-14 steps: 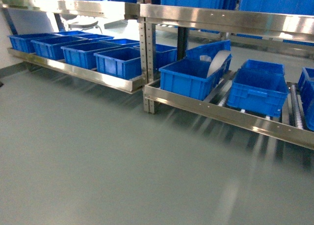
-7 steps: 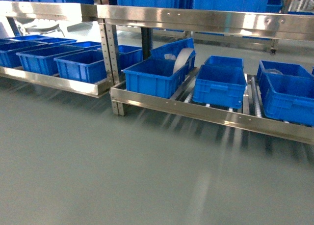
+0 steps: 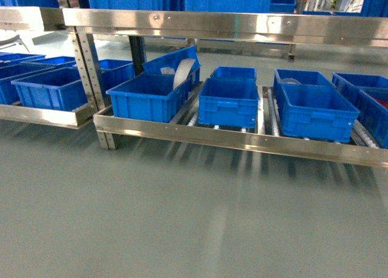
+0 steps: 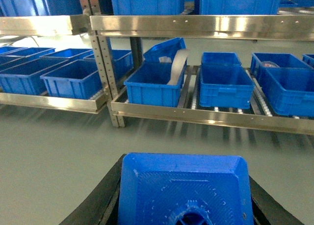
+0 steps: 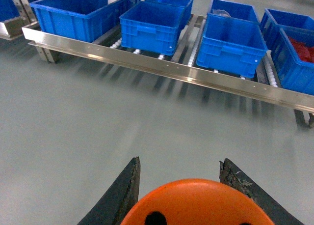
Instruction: Sort blue parts and orange caps into right shelf containers
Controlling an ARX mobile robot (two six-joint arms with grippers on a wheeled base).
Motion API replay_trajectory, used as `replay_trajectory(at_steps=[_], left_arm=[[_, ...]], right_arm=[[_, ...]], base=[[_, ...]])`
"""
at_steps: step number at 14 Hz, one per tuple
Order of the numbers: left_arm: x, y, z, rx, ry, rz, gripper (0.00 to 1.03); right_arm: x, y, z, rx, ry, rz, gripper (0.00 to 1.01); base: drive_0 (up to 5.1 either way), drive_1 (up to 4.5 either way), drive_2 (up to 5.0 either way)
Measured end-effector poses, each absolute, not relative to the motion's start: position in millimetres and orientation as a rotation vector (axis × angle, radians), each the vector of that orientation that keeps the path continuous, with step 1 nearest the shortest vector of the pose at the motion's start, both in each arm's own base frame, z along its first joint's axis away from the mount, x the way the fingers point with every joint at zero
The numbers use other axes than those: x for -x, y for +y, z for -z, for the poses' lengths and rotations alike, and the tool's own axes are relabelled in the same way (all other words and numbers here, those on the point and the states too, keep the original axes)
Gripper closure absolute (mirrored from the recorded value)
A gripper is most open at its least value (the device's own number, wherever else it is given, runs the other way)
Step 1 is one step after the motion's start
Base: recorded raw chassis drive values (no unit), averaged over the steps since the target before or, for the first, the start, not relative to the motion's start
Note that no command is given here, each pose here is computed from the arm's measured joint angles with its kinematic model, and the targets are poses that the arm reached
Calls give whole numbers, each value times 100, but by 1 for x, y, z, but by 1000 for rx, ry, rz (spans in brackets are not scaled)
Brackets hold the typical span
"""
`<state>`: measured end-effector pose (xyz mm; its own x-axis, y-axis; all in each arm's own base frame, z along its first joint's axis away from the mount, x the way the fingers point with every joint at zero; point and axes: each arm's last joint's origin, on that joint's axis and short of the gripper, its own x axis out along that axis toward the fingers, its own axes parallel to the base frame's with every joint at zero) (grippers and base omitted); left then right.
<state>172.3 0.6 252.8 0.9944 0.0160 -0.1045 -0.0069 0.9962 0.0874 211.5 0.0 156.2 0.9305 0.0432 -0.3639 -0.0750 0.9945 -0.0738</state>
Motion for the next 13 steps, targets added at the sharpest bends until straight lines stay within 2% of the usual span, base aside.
replay_trajectory(at_steps=[9, 13], left_arm=[[-172, 1, -253, -87, 105, -11, 59], [-172, 0, -253, -87, 106, -10, 59]], right_arm=[[-211, 0, -156, 87, 371, -61, 59], [-211, 0, -156, 88, 369, -60, 59]], base=[[-154, -154, -154], [0, 0, 0]])
